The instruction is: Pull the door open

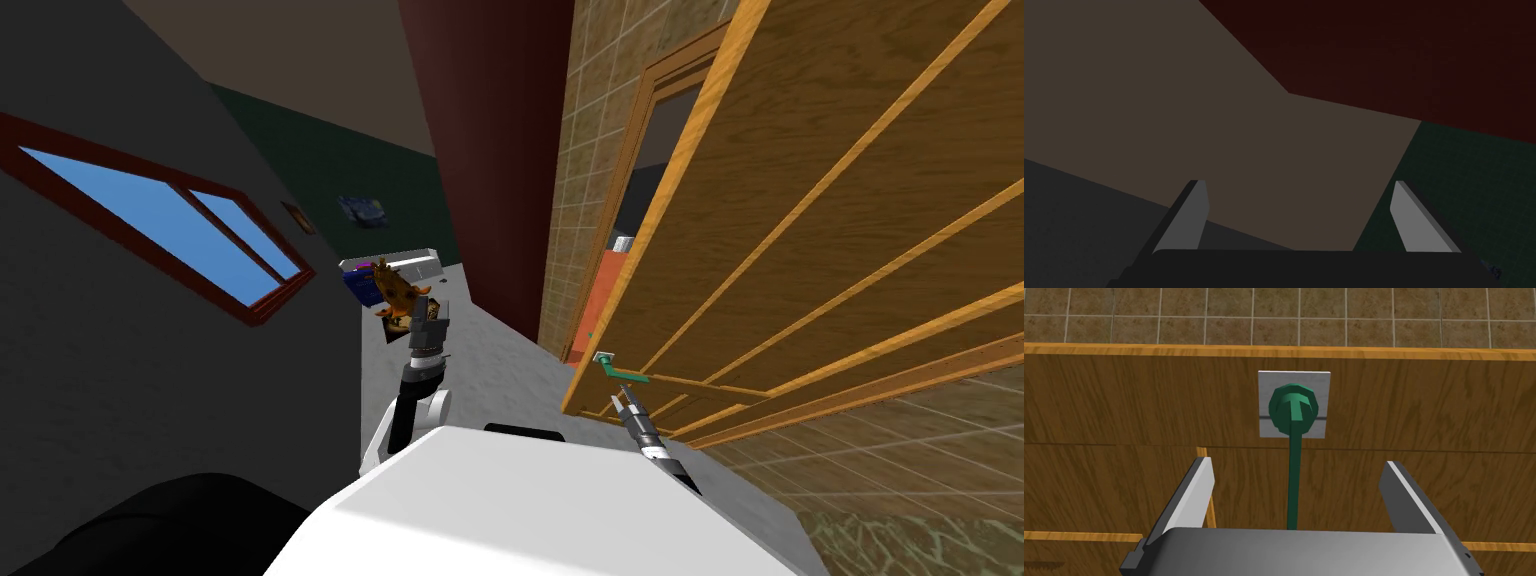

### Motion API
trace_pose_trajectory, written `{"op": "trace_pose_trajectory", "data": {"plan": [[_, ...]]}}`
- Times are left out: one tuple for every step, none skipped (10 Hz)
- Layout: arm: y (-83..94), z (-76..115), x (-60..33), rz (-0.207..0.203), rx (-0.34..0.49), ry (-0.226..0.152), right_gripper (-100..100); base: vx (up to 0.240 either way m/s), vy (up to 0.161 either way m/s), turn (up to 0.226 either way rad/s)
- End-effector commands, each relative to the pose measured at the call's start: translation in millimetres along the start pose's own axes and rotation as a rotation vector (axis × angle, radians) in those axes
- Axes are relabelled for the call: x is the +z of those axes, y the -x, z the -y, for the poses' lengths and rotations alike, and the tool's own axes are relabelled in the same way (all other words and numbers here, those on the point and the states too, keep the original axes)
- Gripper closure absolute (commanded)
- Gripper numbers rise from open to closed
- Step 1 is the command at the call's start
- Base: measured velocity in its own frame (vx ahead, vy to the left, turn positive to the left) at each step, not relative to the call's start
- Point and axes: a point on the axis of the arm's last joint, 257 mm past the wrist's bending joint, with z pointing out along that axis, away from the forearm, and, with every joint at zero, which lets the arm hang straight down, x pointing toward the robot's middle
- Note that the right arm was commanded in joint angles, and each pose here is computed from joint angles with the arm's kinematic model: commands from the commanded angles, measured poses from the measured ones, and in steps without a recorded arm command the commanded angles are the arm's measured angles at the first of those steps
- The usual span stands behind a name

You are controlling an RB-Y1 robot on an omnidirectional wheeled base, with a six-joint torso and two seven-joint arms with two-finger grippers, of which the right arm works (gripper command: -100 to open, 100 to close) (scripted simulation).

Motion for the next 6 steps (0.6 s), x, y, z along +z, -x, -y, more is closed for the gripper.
{"op": "trace_pose_trajectory", "data": {"plan": [[6.0, -3.3, -11.5, 0.002, 0.0, 0.0, -100, 0.009, 0.063, -0.302], [7.9, -4.1, -15.6, 0.003, 0.0, 0.0, -100, -0.001, 0.059, -0.309], [9.7, -4.9, -19.3, 0.003, -0.001, 0.0, -100, -0.013, 0.045, -0.197], [12.3, -6.2, -25.2, 0.004, -0.001, -0.001, -100, -0.014, 0.038, -0.257], [10.1, -5.0, -21.2, 0.004, -0.001, -0.002, -100, -0.008, 0.021, -0.058], [18.4, -5.5, -15.9, 0.027, -0.002, -0.001, -100, 0.092, 0.012, 0.19]]}}
